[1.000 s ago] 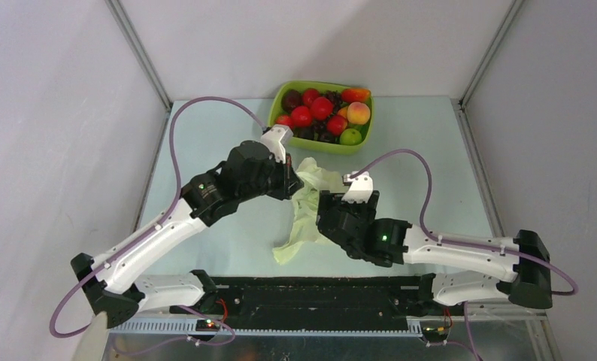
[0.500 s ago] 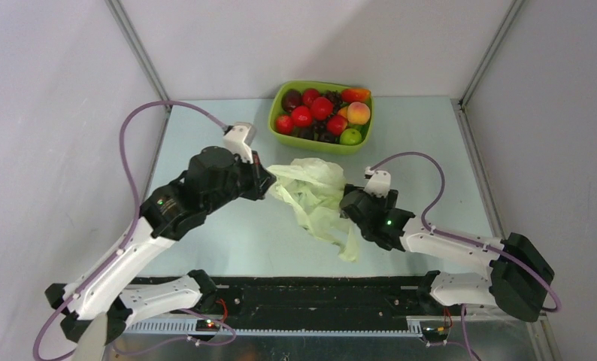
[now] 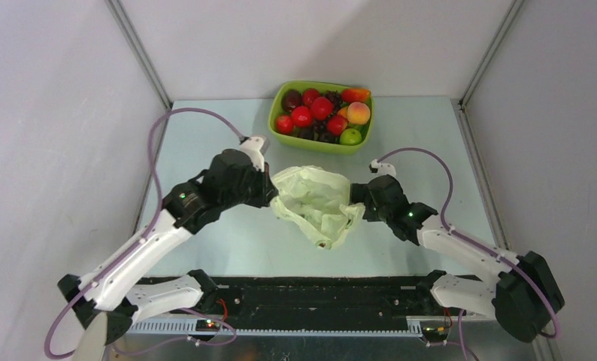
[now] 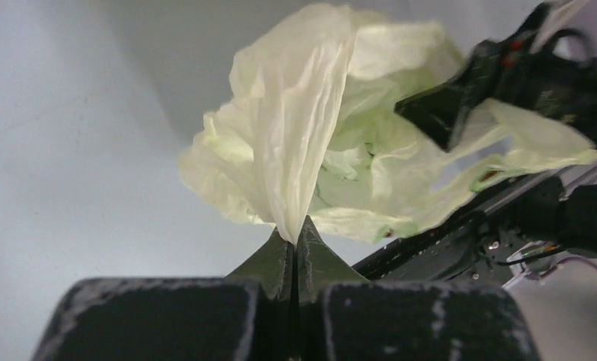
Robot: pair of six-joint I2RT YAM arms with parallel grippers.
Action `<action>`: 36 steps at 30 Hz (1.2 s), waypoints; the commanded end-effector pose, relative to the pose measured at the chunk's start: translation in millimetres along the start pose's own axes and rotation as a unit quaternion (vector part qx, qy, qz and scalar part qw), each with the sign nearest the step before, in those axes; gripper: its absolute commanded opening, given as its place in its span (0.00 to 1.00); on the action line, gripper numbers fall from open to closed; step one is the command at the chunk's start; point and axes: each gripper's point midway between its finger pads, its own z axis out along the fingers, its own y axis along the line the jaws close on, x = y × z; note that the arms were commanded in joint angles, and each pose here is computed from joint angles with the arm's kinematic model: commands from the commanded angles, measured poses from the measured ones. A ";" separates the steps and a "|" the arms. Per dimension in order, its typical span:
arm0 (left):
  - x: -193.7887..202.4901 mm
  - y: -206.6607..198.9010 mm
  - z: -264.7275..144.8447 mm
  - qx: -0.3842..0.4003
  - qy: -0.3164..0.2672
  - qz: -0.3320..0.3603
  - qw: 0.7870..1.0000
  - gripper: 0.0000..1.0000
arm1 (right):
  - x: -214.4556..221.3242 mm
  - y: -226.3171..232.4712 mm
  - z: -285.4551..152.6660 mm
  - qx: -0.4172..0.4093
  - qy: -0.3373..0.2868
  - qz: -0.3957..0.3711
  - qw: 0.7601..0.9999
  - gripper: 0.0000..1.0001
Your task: Place the fake fruits into the plastic bag and tie a complex knot
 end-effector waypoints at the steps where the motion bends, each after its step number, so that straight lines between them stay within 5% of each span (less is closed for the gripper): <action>1: 14.2 -9.2 24.6 0.028 0.032 0.012 0.999 0.00 | -15.1 26.2 -31.0 -0.085 -0.020 0.022 0.996 0.99; 13: 22.3 -18.9 37.3 0.051 0.053 0.005 0.997 0.00 | -86.5 56.0 -132.3 -0.227 -0.152 0.114 0.955 0.99; 20: 21.3 -21.8 39.5 0.057 0.053 0.000 0.997 0.00 | -96.0 99.1 -174.8 -0.299 -0.179 0.085 0.933 0.81; 27: 19.9 -22.8 40.5 0.057 0.052 0.000 0.997 0.00 | -75.4 154.5 -186.8 -0.324 -0.188 0.062 0.925 0.71; 36: 18.6 -26.2 40.1 0.066 0.054 0.003 0.996 0.00 | -63.3 164.1 -114.1 -0.173 -0.227 0.075 0.955 0.59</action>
